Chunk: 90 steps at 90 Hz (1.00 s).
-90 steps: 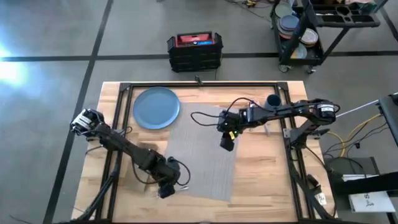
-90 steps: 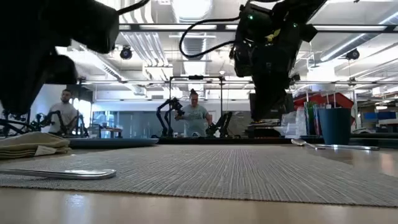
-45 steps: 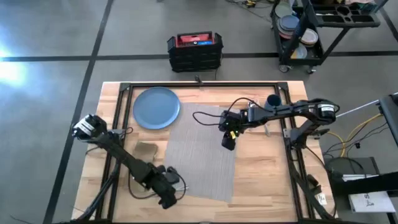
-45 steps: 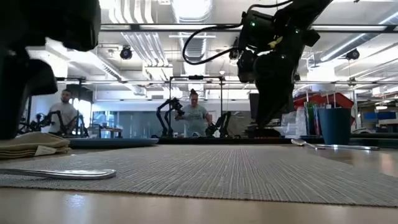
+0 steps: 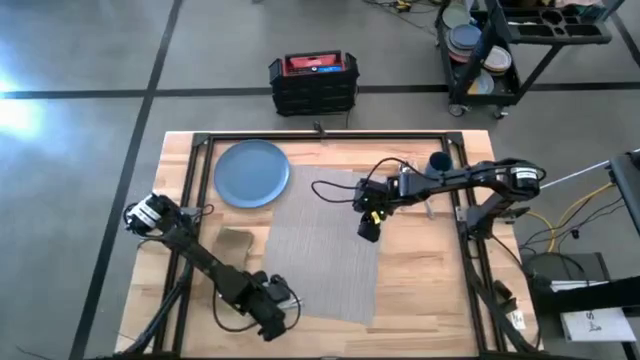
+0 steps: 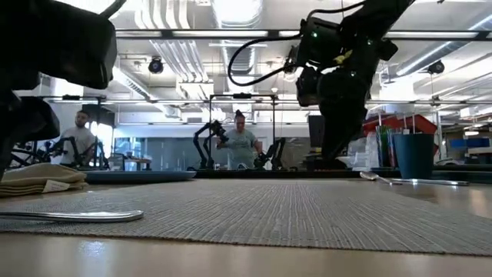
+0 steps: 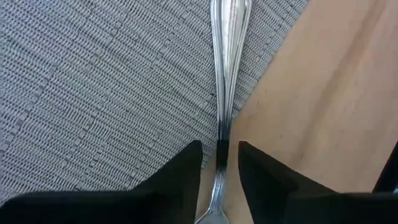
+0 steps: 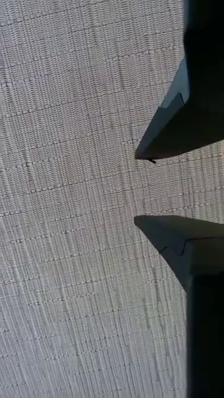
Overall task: Set table place
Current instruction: Put the silver fork on the brown table napkin
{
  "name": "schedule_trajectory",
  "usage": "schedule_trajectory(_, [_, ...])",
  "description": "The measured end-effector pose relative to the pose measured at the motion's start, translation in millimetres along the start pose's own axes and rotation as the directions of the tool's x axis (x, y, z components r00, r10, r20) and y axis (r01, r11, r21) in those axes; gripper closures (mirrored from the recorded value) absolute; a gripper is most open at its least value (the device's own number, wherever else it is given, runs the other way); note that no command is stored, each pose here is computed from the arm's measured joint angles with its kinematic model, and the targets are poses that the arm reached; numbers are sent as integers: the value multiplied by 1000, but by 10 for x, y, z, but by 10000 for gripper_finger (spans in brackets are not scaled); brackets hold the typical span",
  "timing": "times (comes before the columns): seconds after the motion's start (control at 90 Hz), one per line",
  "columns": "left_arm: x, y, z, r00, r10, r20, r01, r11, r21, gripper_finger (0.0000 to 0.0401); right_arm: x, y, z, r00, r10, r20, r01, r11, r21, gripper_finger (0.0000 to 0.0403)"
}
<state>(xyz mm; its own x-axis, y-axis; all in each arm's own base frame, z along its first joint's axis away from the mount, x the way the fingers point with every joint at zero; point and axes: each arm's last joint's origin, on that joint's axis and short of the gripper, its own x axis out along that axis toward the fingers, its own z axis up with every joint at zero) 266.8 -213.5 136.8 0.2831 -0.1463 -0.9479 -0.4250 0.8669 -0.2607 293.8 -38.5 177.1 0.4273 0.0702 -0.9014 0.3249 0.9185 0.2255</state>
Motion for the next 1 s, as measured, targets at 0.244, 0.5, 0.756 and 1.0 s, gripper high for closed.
schedule_trajectory(0.244, [2,-2,3,1000,-5,3,5,1000,-5,394,0,-1,1,1000,0,1,0,1000,-8,281])
schedule_trajectory(0.5, [-211,-61,40,1000,1,-12,0,999,48,401,-1,-5,3,1000,-1,2,1,1000,-26,293])
schedule_trajectory(0.756, [-571,-161,136,998,52,-31,-45,980,192,400,0,-6,3,1000,-2,2,2,999,-39,300])
schedule_trajectory(1.0, [-657,-72,421,997,76,-17,-59,876,479,400,0,-7,-5,1000,-3,-6,3,998,-58,289])
